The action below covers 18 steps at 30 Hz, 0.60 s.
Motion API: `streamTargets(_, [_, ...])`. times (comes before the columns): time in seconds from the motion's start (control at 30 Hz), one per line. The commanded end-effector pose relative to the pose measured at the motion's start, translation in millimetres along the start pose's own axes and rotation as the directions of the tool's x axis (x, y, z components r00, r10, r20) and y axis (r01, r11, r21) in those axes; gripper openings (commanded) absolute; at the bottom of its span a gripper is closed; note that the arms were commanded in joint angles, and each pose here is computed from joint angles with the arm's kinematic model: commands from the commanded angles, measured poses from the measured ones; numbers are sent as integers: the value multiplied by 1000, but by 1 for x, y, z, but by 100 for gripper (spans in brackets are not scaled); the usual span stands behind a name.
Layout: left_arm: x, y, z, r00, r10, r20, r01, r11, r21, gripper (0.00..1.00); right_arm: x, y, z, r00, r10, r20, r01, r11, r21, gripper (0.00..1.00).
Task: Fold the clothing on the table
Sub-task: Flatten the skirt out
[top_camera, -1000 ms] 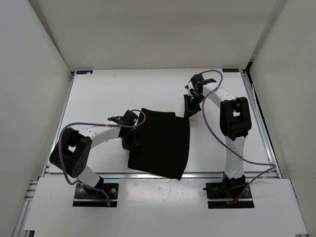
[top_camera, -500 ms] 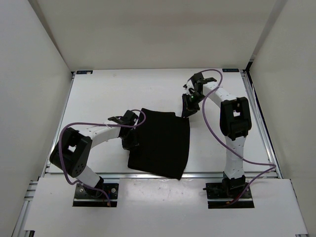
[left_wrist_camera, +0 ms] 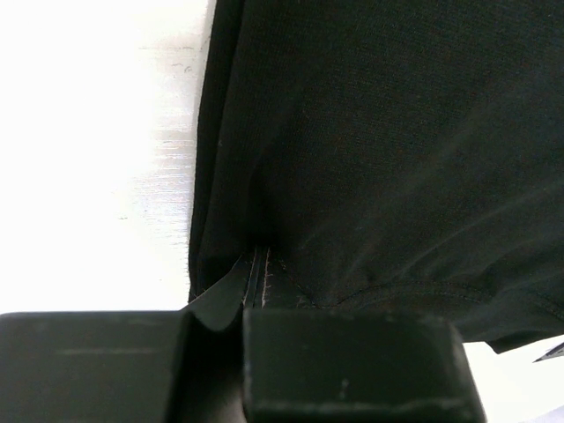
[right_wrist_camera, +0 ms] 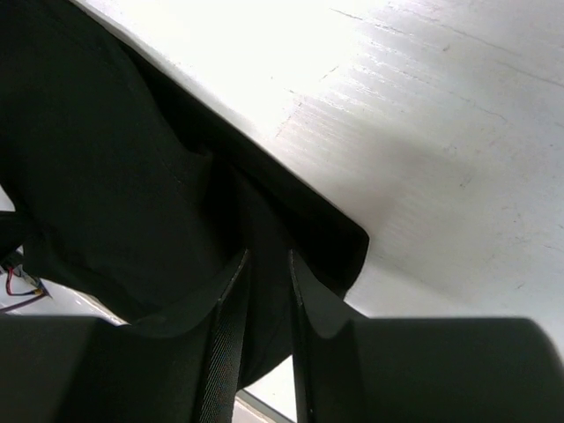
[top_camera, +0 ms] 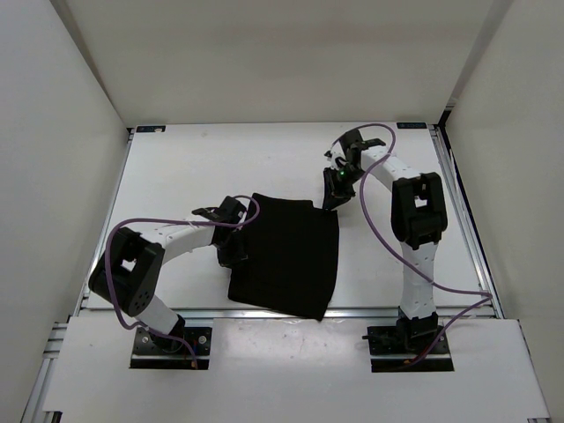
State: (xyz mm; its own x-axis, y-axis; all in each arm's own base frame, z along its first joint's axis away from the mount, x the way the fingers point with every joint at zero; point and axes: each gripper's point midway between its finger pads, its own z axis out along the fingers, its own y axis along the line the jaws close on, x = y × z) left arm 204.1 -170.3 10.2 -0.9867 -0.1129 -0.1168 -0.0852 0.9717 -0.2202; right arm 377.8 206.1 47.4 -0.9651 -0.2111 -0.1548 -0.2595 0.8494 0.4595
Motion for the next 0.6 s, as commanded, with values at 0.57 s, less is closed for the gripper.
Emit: streamTargets(0.57, [15,41,11,1000,-5,-18,3,993,-116,0,9,5,0,998,-58,-7,58,998,5,29])
